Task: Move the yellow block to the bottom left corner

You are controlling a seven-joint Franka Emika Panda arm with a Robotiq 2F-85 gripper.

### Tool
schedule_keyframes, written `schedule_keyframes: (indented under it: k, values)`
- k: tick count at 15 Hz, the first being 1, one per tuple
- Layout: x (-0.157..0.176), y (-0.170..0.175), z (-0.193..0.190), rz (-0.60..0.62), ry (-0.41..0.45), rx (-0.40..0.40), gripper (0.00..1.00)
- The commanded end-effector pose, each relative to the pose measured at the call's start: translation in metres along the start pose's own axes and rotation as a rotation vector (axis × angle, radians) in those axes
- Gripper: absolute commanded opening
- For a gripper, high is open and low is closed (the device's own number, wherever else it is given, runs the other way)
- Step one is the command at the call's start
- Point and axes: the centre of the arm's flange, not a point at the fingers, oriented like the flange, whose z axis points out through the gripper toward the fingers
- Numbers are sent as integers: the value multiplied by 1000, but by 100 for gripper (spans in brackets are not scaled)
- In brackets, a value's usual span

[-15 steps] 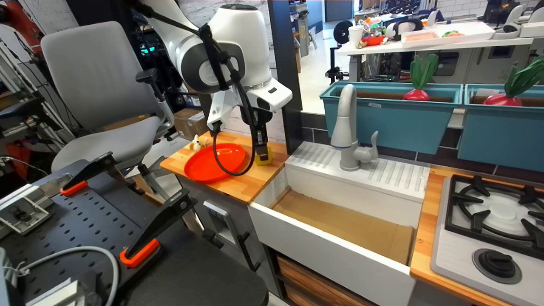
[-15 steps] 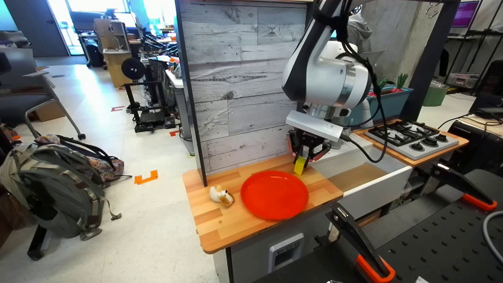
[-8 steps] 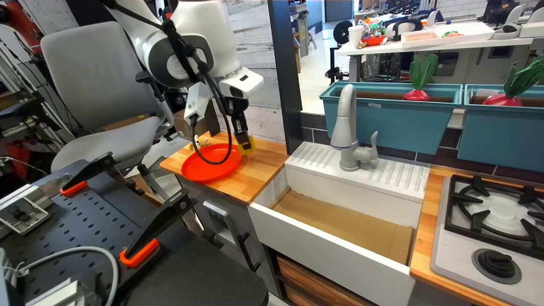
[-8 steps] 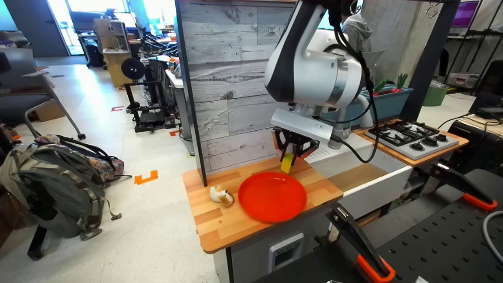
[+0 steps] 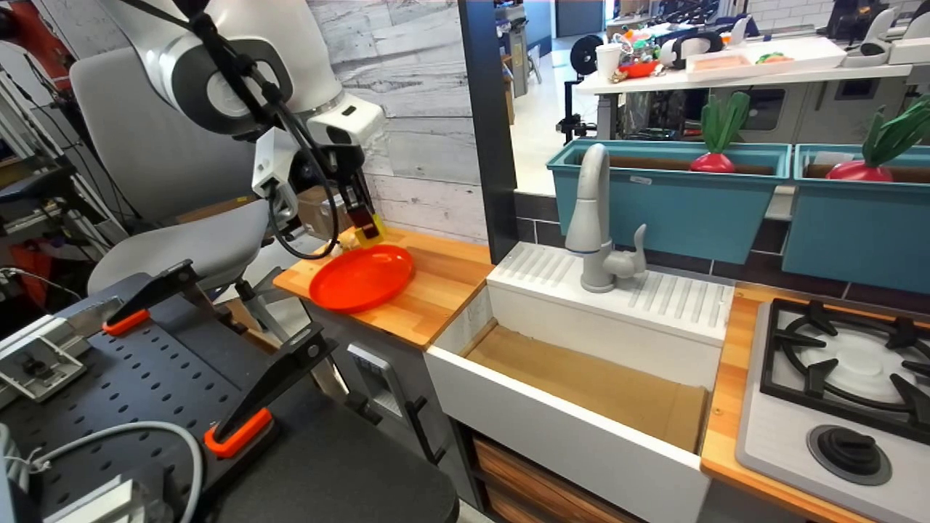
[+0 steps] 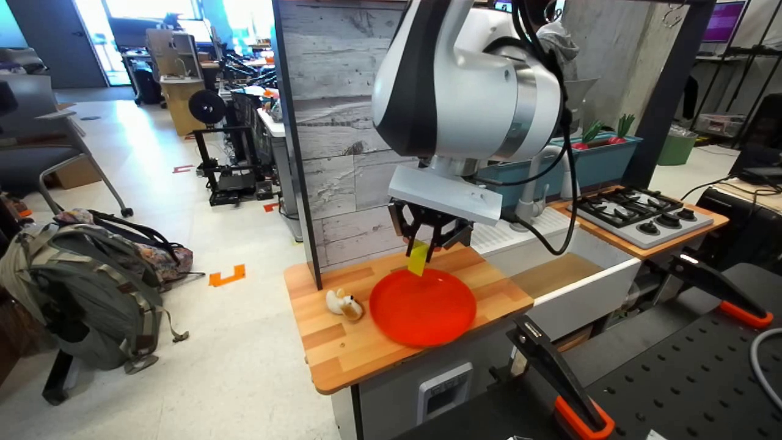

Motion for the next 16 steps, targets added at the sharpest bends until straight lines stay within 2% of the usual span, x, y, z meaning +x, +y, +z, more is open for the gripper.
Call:
schedule_keyframes:
  k: [1,16]
  values:
    - [-25,-8,0,-76,-13,-15,8]
    - [-104,-66,55,-278,-103,-67,8]
